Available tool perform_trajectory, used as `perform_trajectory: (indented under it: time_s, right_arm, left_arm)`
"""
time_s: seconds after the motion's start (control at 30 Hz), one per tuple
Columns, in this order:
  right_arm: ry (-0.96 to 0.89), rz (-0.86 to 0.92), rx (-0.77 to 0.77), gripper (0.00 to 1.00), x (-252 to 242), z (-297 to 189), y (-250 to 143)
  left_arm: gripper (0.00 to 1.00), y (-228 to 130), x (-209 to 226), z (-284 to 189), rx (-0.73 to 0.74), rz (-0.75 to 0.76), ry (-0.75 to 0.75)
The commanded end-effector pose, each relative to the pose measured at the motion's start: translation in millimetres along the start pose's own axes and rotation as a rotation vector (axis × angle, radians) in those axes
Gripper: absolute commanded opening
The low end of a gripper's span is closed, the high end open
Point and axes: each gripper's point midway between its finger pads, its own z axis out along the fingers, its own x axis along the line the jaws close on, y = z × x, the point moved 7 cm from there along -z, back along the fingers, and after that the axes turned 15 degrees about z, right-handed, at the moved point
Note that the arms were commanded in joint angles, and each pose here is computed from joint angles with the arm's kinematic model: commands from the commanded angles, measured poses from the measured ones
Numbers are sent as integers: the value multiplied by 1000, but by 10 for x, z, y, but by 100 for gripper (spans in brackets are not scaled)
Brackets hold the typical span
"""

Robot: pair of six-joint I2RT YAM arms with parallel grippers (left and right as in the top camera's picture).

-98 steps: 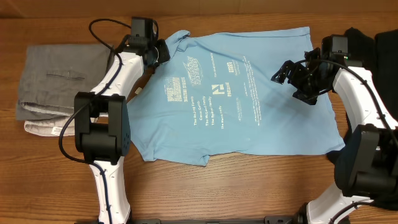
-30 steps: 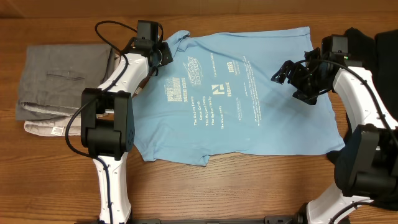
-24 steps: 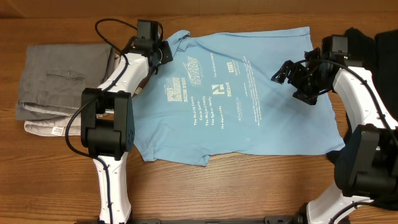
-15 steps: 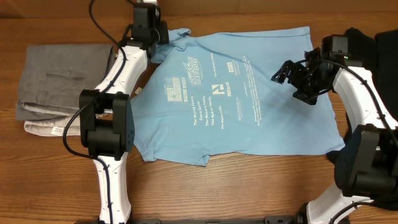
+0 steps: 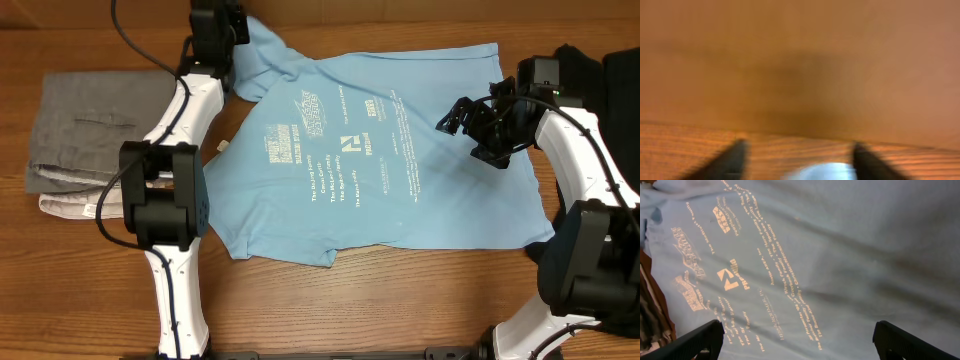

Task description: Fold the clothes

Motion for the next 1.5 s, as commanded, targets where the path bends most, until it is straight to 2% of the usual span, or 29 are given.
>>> perform_trajectory:
  time_s: [0.0, 0.13, 0.2, 0.23, 0.3, 0.37, 0.4, 0.57, 0.83, 1.2, 1.47]
  right_arm:
    - [18, -6, -12, 100, 42, -41, 39]
    - [18, -6, -12, 100, 42, -41, 39]
    - [18, -6, -12, 100, 42, -41, 39]
    - [18, -6, -12, 100, 42, -41, 39]
    - [18, -6, -12, 100, 42, -41, 39]
    - [18, -6, -12, 100, 42, -41, 39]
    - [18, -6, -12, 100, 42, -41, 39]
    - [18, -6, -12, 100, 42, -41, 39]
    - [18, -6, -12, 100, 42, -41, 39]
    - [18, -6, -12, 100, 42, -41, 39]
    - [18, -6, -12, 100, 42, -41, 39]
  left_arm:
    - [100, -153, 25, 105, 27, 29, 1]
    - [100, 164, 104, -95, 28, 55, 9]
    - [100, 314, 130, -272, 64, 20, -2]
    - [91, 360, 135, -373, 94, -3, -11]
    - [56, 388, 132, -568, 169, -62, -37]
    - [16, 338, 95, -712, 252, -112, -78]
    - [4, 285, 68, -760, 297, -136, -96]
    - [4, -121, -145, -775, 494, -214, -195]
    - [4, -809, -512, -491, 659, -231, -284]
    - [4, -1126, -625, -299, 689, -257, -284]
    - [4, -1287, -535, -288, 739, -213, -179]
